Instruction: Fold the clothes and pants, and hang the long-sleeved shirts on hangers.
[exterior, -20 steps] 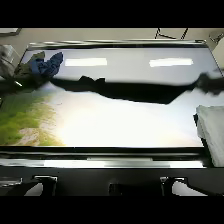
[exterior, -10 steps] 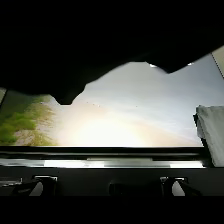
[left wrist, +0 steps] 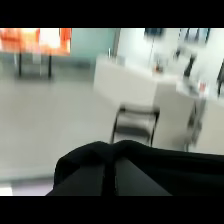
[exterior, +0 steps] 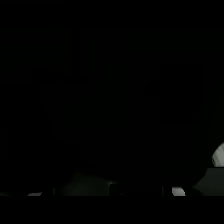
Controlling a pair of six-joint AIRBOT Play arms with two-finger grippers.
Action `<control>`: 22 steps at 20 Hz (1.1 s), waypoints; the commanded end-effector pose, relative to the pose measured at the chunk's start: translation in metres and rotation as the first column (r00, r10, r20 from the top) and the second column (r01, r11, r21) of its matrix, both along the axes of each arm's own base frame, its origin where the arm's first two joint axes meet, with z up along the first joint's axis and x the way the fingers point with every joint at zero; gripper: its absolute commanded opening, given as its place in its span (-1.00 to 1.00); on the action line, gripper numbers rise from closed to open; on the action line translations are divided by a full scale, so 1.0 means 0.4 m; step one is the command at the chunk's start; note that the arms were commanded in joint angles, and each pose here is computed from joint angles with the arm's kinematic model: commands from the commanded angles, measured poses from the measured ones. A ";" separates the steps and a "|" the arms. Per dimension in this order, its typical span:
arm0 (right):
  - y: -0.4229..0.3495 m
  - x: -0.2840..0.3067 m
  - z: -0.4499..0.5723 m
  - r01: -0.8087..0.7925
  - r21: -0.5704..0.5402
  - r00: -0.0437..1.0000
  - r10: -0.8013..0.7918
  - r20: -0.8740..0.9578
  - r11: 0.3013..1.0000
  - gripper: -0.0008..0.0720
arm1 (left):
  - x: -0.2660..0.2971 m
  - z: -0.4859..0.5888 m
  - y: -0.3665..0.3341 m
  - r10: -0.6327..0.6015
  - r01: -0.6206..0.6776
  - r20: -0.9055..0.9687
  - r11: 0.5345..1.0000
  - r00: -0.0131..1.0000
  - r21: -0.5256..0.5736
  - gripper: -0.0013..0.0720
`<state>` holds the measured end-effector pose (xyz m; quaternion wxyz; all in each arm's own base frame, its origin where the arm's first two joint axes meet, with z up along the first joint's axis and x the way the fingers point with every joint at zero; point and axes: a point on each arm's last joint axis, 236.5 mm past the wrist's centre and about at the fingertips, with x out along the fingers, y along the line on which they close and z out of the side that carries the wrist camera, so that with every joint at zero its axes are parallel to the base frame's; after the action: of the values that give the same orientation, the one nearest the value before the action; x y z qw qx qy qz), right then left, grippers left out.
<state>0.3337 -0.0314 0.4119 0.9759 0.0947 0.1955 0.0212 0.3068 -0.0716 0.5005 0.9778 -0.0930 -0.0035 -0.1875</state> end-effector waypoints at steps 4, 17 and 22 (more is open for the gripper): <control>0.065 0.257 -0.802 0.012 0.095 0.726 0.056 -0.685 0.995 -0.86 | 0.286 -0.866 -0.039 -0.094 0.082 -0.771 0.995 0.630 -0.055 -0.92; 0.005 0.682 -0.967 0.188 0.203 0.945 -0.120 -0.305 0.961 -0.86 | 0.646 -1.195 0.049 0.160 -0.291 -0.651 0.952 0.742 -0.097 -0.91; 0.038 0.604 -1.147 0.224 0.220 0.839 -0.073 -0.540 0.949 -0.86 | 0.632 -1.309 -0.037 0.112 -0.244 -0.717 0.966 0.688 -0.083 -0.91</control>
<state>0.5890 -0.0214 -0.0168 0.8877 0.2315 0.3950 -0.0481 0.5590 -0.0744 -0.0060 0.9103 -0.2390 0.3356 -0.0392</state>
